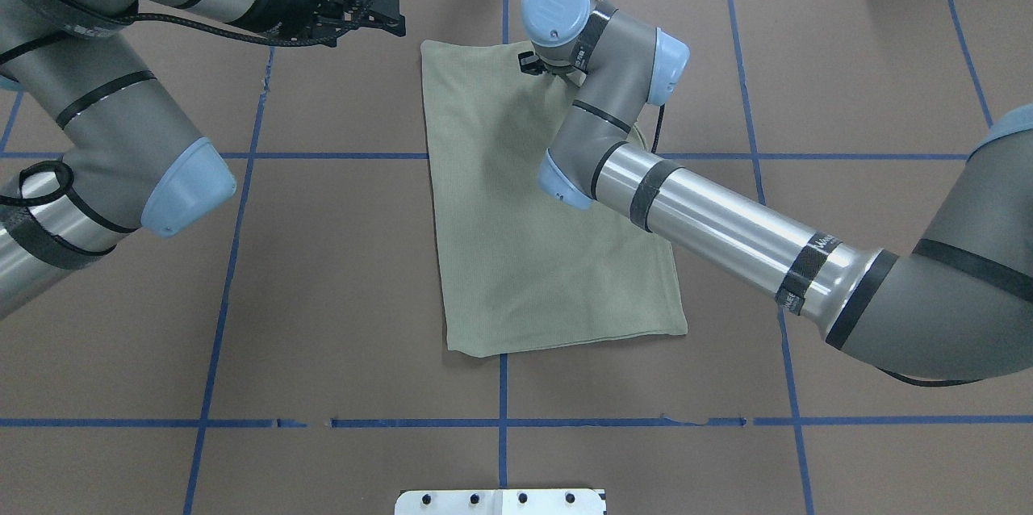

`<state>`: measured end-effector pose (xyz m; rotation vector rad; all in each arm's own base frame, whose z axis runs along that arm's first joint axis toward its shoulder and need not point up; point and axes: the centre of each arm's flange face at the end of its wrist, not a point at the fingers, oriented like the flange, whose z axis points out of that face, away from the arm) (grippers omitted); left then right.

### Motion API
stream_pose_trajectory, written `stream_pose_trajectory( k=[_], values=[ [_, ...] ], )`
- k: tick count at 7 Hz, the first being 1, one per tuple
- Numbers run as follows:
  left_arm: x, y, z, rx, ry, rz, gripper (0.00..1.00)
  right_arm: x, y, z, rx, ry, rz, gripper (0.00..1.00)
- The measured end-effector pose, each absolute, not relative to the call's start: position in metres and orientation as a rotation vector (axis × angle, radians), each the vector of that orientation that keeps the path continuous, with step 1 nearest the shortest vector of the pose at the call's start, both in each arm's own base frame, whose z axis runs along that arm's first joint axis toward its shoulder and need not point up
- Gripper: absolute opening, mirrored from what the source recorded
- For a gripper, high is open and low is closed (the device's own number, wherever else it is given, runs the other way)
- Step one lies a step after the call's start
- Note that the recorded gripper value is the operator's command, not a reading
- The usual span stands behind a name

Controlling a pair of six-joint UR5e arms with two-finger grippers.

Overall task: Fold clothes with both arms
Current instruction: 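Smooth the shirt's far edge with the right gripper toward the left gripper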

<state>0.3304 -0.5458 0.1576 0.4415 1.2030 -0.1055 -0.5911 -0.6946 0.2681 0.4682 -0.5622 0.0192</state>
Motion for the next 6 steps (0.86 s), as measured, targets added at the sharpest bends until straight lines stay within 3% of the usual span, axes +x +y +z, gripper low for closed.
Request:
stream_pose_trajectory(
  k=[2, 4, 5, 6],
  values=[
    [0.33, -0.546, 0.157, 0.443, 1.204, -0.105, 0.99, -0.581, -0.703, 0.269, 0.476, -0.554, 0.011, 0.22],
    [0.33, -0.546, 0.156, 0.445, 1.205, -0.106, 0.99, -0.558, -0.719, 0.279, 0.478, -0.541, -0.023, 0.3],
    [0.33, -0.547, 0.155, 0.446, 1.206, -0.106, 0.99, -0.539, -0.728, 0.301, 0.476, -0.527, -0.052, 0.47],
    [0.33, -0.547, 0.154, 0.447, 1.207, -0.106, 0.99, -0.518, -0.737, 0.325, 0.474, -0.516, -0.083, 0.92]
  ],
)
